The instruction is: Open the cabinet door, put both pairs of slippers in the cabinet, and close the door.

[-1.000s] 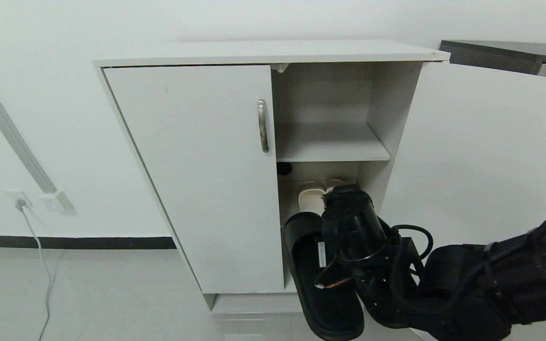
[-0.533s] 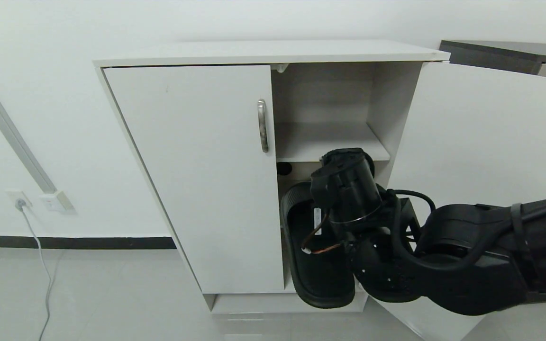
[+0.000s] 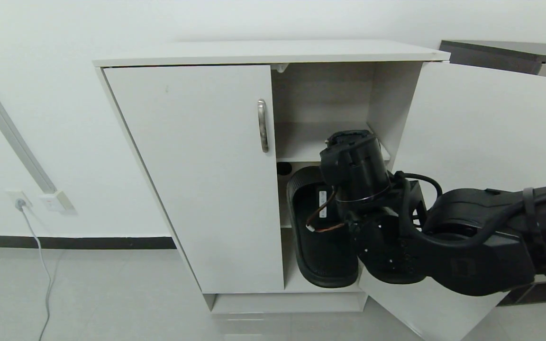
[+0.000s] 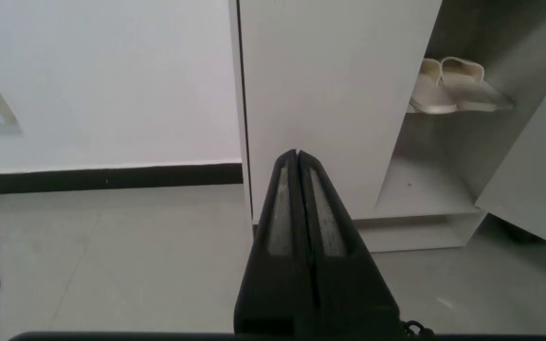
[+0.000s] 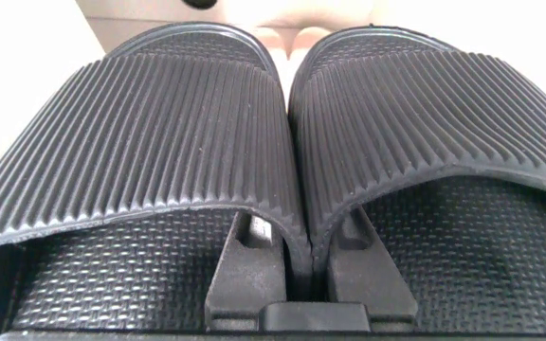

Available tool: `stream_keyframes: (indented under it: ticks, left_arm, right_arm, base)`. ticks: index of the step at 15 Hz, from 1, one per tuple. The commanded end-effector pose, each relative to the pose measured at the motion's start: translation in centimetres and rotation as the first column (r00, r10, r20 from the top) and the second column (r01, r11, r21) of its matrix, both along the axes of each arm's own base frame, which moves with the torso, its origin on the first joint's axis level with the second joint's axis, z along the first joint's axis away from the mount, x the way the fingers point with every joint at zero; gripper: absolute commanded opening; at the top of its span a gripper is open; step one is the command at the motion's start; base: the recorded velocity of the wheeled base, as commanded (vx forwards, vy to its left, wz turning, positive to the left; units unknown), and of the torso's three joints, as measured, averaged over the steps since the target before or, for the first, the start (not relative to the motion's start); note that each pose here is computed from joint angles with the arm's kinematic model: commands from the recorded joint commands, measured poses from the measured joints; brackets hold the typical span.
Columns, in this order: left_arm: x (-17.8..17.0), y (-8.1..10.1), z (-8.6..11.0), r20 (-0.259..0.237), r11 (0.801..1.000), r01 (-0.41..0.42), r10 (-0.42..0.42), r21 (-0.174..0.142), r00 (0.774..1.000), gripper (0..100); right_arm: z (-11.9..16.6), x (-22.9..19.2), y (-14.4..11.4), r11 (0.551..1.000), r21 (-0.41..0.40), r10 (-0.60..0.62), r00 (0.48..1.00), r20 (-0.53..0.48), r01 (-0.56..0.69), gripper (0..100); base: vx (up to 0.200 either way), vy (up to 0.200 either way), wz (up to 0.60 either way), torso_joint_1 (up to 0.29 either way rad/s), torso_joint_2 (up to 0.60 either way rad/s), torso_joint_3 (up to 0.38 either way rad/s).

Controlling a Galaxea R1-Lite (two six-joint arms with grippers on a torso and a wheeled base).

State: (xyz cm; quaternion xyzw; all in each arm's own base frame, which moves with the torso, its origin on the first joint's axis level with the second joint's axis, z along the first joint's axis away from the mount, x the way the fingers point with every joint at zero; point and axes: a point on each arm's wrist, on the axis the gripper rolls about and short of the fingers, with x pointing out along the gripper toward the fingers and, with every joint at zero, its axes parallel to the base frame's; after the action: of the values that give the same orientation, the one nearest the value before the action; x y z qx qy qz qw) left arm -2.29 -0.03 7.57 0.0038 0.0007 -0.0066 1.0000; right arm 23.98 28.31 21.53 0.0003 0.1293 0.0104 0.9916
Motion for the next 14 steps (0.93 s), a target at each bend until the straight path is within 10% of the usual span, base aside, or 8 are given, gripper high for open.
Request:
stream_keyframes:
  ticks: [1, 6, 14]
  left_arm:
    - [0.0, 0.0, 0.0, 0.001, 1.0, -0.001, 0.001, -0.002, 1.0, 0]
    - [0.0, 0.0, 0.0, 0.0, 1.0, -0.001, 0.001, -0.002, 1.0, 0]
    - [0.0, 0.0, 0.0, -0.002, 1.0, 0.002, -0.002, 0.0, 1.0, 0]
  right_arm:
    - [0.6, -0.1, -0.2, 1.0, 0.01, 0.0, 1.0, 0.011, -0.001, 0]
    - [2.0, 0.6, -0.3, 1.0, 0.024, -0.009, 0.999, 0.045, 0.007, 0]
    - [1.7, 1.6, -0.6, 0.999, 0.01, -0.034, 0.999, 0.041, 0.033, 0]
  base:
    - [0.0, 0.0, 0.0, 0.0, 0.0, 0.0]
    - [0.0, 0.0, 0.0, 0.0, 0.0, 0.0]
    - [0.2, 0.0, 0.0, 0.001, 0.0, 0.004]
